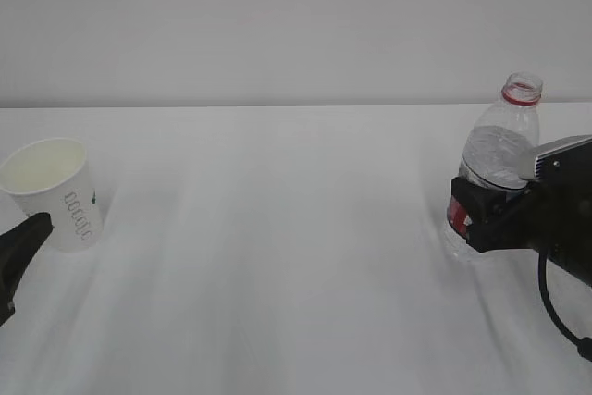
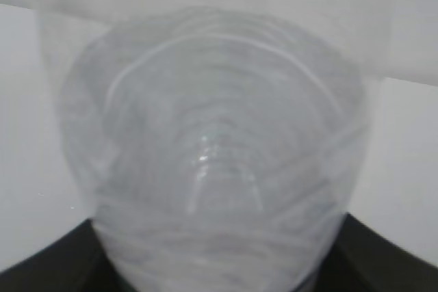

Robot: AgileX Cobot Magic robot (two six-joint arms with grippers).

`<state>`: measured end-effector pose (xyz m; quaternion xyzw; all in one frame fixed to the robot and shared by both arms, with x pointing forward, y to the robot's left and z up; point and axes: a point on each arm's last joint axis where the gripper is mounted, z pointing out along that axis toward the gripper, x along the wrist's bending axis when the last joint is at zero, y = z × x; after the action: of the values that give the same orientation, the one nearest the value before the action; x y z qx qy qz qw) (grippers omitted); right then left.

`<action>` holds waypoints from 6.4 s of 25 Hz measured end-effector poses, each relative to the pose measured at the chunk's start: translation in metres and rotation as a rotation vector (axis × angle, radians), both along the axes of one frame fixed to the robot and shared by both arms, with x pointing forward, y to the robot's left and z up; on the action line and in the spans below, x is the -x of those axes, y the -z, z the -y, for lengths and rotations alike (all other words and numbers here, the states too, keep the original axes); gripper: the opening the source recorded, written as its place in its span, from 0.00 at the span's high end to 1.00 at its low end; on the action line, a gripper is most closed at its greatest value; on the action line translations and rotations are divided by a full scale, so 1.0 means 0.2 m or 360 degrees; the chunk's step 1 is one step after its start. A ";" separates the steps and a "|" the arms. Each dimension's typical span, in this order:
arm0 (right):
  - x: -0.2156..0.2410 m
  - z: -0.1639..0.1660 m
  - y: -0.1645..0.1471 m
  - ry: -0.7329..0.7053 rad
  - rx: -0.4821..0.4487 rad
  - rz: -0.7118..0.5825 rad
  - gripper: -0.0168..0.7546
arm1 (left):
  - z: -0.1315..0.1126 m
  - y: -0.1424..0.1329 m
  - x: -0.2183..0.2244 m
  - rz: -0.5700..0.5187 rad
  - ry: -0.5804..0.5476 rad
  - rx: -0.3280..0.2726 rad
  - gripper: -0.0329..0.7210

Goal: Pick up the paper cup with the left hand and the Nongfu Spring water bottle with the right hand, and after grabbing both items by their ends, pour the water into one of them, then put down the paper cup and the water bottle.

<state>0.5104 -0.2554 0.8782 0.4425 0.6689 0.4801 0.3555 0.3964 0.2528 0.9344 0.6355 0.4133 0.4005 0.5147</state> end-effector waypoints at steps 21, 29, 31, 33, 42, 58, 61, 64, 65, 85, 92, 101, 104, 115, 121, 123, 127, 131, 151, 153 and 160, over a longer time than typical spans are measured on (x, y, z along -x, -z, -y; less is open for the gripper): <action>0.10 0.01 -0.16 -0.0009 0.0056 0.0099 0.41 | -0.02 0.00 -0.01 -0.0006 -0.0075 0.0021 0.18; 0.17 0.01 -0.21 -0.0005 0.0047 0.0131 0.41 | -0.03 0.00 -0.01 -0.0018 -0.0122 0.0032 0.18; 0.17 0.02 -0.22 -0.0004 0.0045 0.0137 0.41 | -0.04 0.00 -0.01 -0.0021 -0.0169 0.0045 0.18; 0.18 0.02 -0.23 -0.0004 0.0045 0.0145 0.41 | -0.05 0.00 -0.02 -0.0024 -0.0206 0.0055 0.18; 0.20 0.02 -0.24 0.0009 0.0055 0.0123 0.41 | -0.09 0.01 -0.02 -0.0034 -0.0359 0.0098 0.18; 0.19 0.03 -0.25 0.0075 0.0007 0.0157 0.41 | -0.07 0.05 -0.02 -0.0125 -0.0293 0.0049 0.18; 0.19 0.04 -0.25 0.0099 0.0001 0.0156 0.41 | -0.07 0.10 -0.03 -0.0208 -0.0296 0.0017 0.18; 0.19 0.04 -0.25 0.0111 -0.0002 0.0155 0.41 | -0.07 0.17 -0.04 -0.0328 -0.0299 -0.0031 0.17; 0.19 0.04 -0.25 0.0111 -0.0002 0.0155 0.41 | -0.07 0.20 -0.04 -0.0377 -0.0300 -0.0049 0.16; 0.18 0.04 -0.25 0.0113 0.0002 0.0157 0.41 | 0.00 0.26 -0.29 -0.0365 -0.0291 -0.0007 0.09; 0.18 0.04 -0.25 0.0115 0.0001 0.0157 0.41 | 0.01 0.31 -0.34 -0.0399 -0.0292 -0.0020 0.04; 0.18 0.04 -0.25 0.0115 0.0001 0.0157 0.41 | 0.02 0.33 -0.38 -0.0395 -0.0317 -0.0008 0.04; 0.18 0.04 -0.25 0.0115 0.0001 0.0157 0.41 | 0.01 0.33 -0.40 -0.0384 -0.0370 0.0004 0.04; 0.19 0.05 -0.25 0.0115 0.0002 0.0153 0.41 | -0.01 0.38 -0.42 -0.0425 -0.0441 -0.0003 0.04; 0.19 0.04 -0.25 0.0112 0.0006 0.0154 0.41 | -0.01 0.40 -0.44 -0.0433 -0.0444 -0.0005 0.04; 0.19 0.04 -0.25 0.0109 0.0006 0.0154 0.41 | 0.00 0.38 -0.47 -0.0399 -0.0444 0.0012 0.04; 0.19 0.04 -0.25 0.0109 0.0006 0.0154 0.41 | 0.01 0.37 -0.51 -0.0365 -0.0440 0.0029 0.04; 0.19 0.04 -0.25 0.0109 0.0006 0.0154 0.41 | 0.01 0.38 -0.52 -0.0366 -0.0440 0.0029 0.04; 0.19 0.03 -0.25 0.0069 0.0017 0.0156 0.41 | 0.02 0.42 -0.56 -0.0379 -0.0443 0.0025 0.19; 0.19 0.03 -0.25 0.0069 0.0017 0.0156 0.41 | 0.02 0.42 -0.56 -0.0379 -0.0443 0.0025 0.20; 0.19 0.03 -0.25 0.0069 0.0017 0.0156 0.41 | 0.02 0.42 -0.56 -0.0379 -0.0444 0.0027 0.20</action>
<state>0.4722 -0.2622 0.9278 0.4310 0.6434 0.4898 0.4004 0.5092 0.2486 0.8501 0.6105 0.5589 0.3863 0.4070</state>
